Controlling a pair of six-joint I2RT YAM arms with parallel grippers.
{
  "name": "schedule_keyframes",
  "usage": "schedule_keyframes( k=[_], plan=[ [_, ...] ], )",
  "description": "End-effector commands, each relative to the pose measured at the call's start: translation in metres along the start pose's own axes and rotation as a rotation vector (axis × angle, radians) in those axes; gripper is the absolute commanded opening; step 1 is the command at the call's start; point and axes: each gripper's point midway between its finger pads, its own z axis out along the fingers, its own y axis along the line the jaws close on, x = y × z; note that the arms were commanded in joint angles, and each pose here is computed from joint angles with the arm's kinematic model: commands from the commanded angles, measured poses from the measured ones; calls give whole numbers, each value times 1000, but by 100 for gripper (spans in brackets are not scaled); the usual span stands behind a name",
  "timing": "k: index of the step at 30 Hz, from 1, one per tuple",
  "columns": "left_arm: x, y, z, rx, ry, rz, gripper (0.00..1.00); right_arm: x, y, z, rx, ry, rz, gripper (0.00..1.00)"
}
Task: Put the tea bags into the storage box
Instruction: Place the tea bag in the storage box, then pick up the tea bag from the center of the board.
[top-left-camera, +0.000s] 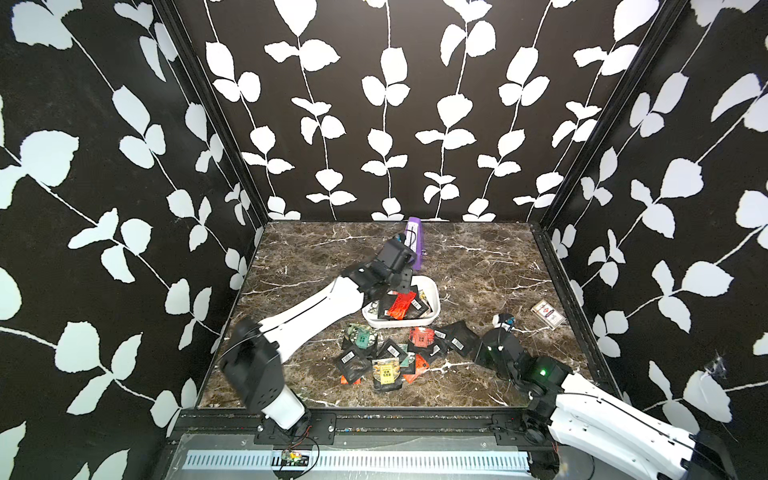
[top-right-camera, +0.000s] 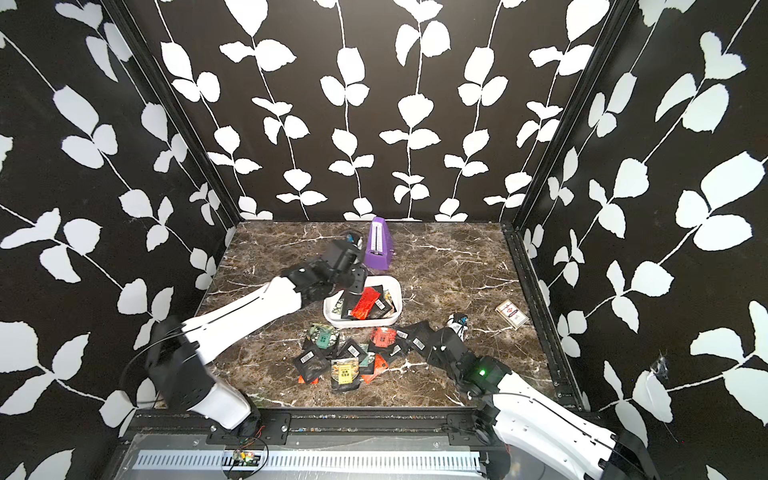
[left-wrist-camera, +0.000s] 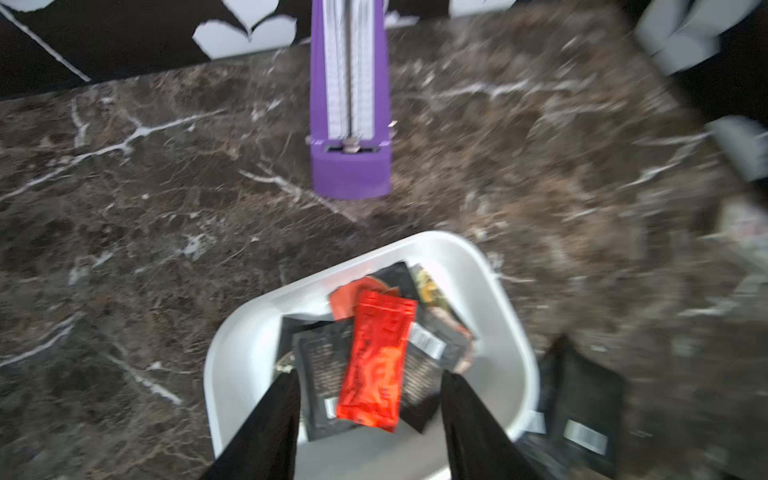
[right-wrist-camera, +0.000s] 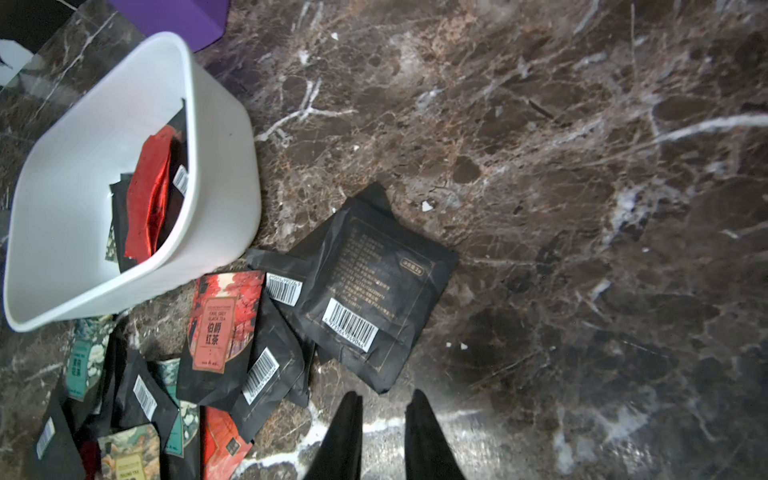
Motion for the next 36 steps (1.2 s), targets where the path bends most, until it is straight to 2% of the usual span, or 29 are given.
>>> schedule_keyframes(
  k=[1,4,8,10,16,27,36],
  plan=[
    [17,-38,-13,237,24,-124,52,-1,9,11,-69,34,14,19],
    [40,-73,-16,352,52,-182,54,-8,14,20,-107,54,54,13],
    [72,-112,-17,404,94,-203,54,-16,10,34,-124,91,125,3],
    [85,-119,-13,408,98,-239,54,-18,7,39,-119,102,142,0],
    [117,-131,5,374,120,-276,55,-23,-6,47,-72,106,155,0],
    [134,-151,41,346,156,-271,56,-24,-15,63,-44,125,175,0],
    [138,-156,65,308,161,-262,49,-24,-19,67,-20,136,168,0]
  ],
)
